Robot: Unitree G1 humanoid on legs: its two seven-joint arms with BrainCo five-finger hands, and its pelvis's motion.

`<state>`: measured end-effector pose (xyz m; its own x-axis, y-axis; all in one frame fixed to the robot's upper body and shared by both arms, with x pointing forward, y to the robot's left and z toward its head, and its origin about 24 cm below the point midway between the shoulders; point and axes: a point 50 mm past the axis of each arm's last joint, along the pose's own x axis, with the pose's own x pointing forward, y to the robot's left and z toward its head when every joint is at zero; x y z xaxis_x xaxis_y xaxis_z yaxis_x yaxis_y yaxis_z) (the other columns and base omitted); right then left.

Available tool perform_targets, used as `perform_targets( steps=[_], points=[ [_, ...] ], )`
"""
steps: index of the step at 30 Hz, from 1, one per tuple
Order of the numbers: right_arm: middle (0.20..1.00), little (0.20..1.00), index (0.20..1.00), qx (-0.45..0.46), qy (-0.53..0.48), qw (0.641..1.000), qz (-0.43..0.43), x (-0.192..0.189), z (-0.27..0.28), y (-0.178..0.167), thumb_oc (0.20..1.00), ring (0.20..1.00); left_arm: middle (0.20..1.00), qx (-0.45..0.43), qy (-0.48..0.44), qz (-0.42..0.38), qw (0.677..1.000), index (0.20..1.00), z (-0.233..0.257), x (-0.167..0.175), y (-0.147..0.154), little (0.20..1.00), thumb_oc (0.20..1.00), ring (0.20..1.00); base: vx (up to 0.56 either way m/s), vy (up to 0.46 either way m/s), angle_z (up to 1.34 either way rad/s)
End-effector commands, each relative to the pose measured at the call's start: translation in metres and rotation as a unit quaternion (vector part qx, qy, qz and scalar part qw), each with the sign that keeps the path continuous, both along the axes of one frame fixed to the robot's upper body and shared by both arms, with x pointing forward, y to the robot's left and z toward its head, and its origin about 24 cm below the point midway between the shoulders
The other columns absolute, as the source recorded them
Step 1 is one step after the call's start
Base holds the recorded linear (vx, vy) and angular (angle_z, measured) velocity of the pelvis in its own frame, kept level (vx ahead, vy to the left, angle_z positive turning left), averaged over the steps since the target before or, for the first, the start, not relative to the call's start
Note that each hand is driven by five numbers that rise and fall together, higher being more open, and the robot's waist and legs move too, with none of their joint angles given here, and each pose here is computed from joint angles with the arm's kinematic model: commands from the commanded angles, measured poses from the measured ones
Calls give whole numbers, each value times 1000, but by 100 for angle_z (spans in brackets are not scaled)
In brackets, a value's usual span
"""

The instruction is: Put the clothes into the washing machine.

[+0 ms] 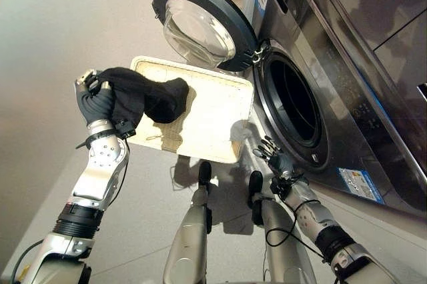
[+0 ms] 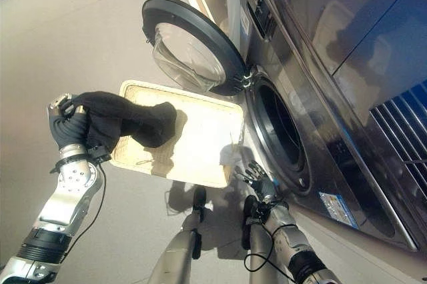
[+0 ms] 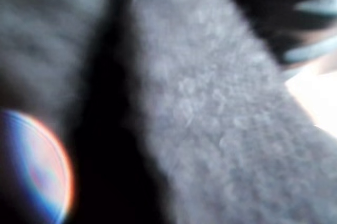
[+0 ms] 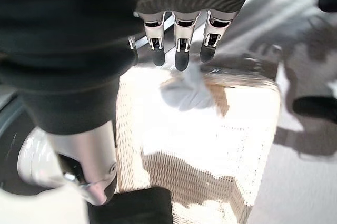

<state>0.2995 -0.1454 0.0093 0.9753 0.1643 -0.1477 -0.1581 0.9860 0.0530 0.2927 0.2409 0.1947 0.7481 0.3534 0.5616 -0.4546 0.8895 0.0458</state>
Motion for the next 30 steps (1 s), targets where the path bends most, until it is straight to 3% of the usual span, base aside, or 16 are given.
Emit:
perform_targets(
  steps=[1, 4, 11, 24, 30],
  points=[
    [1000, 1000, 1000, -23, -91, 995, 26, 5, 27, 15, 1000, 1000, 200, 23, -108, -26, 994, 200, 47, -10, 1, 200, 200, 200, 32, -25, 3],
    [1000, 1000, 1000, -119, -195, 972, 53, 16, 67, 32, 1000, 1000, 200, 43, -106, -96, 989, 200, 61, -13, -7, 200, 200, 200, 76, -29, 8],
    [1000, 1000, 1000, -168, -311, 934, 54, 22, 116, 47, 1000, 1000, 200, 57, -104, -155, 981, 200, 79, -12, -7, 200, 200, 200, 64, -15, 7],
    [1000, 1000, 1000, -157, -476, 865, -32, 16, 198, 56, 1000, 1000, 200, 156, -22, -195, 968, 200, 88, 0, -20, 200, 200, 200, 77, 0, 4],
    [1000, 1000, 1000, -148, -464, 873, 14, 14, 201, 65, 1000, 1000, 200, 161, 23, -240, 957, 200, 81, 8, -30, 200, 200, 200, 56, 16, 1]
  ],
)
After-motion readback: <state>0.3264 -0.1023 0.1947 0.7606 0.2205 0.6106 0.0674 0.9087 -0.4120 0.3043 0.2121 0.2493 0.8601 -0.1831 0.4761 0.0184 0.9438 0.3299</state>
